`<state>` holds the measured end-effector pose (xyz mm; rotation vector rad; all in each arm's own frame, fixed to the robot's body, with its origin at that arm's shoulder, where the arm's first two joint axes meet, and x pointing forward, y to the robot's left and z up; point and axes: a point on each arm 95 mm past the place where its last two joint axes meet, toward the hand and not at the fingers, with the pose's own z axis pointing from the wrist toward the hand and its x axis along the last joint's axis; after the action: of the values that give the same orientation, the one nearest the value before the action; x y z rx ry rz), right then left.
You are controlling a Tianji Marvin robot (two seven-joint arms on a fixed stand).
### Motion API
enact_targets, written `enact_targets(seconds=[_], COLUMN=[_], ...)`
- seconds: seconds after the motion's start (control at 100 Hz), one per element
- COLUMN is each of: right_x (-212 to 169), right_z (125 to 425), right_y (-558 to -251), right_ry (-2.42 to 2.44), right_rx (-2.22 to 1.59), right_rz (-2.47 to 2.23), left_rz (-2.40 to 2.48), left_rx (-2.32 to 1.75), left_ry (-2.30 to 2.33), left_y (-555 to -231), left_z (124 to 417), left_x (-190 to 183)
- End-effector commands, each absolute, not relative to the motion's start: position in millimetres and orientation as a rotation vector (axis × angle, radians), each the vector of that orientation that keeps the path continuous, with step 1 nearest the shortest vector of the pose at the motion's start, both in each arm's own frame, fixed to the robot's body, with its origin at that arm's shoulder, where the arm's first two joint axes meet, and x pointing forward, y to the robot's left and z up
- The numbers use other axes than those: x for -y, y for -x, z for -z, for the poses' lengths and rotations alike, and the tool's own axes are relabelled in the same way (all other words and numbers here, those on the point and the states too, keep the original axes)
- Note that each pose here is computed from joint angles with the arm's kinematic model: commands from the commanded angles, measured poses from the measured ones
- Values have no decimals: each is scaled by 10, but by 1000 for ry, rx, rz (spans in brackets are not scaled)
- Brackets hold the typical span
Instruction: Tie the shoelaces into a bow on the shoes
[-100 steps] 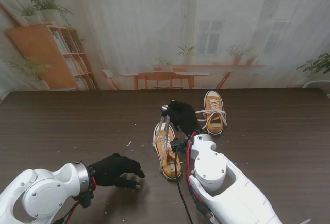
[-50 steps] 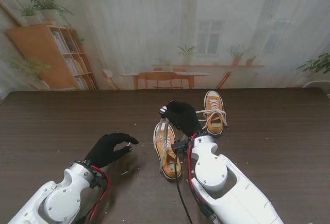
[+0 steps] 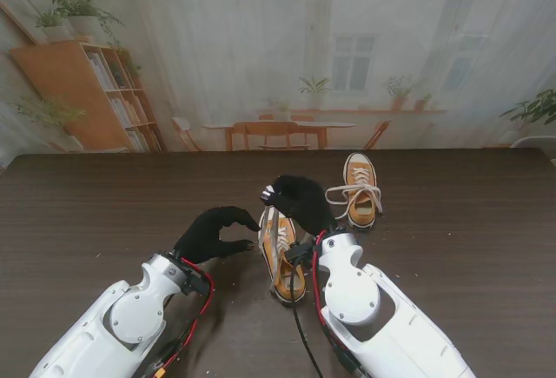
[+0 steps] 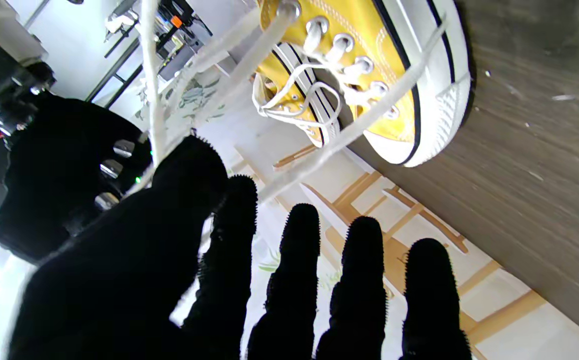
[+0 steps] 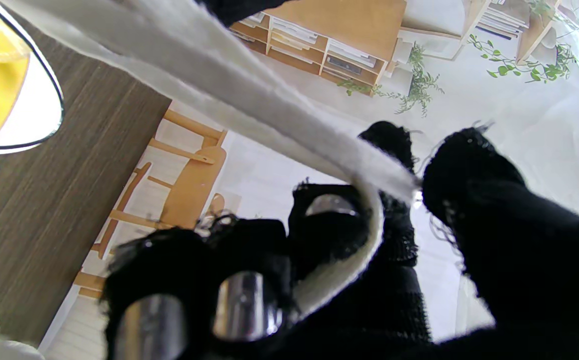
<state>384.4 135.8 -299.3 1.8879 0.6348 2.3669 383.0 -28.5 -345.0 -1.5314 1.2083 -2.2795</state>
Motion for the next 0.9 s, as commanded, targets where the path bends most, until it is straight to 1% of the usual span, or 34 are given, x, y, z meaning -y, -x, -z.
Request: enact_targets(seconds=[0.0,0.32,0.89], right_x=[-1352,-1336,-1287], right_z=[2991,2996,3014], right_y=[-3836,-3825,-3807], right_ry=[-1892,-1892,-1885], right_rx=[-653,-655,-680], right_rz=[-2366,-2365,-2352], left_rz=[2293,2310,2349], left_rx=[-1235,-1285,-1309], left_ry=[1545,1673,1760], left_y=[-3836,-3880,-3910], left_z=[3461,3579,3665], left_x=[339,503,716])
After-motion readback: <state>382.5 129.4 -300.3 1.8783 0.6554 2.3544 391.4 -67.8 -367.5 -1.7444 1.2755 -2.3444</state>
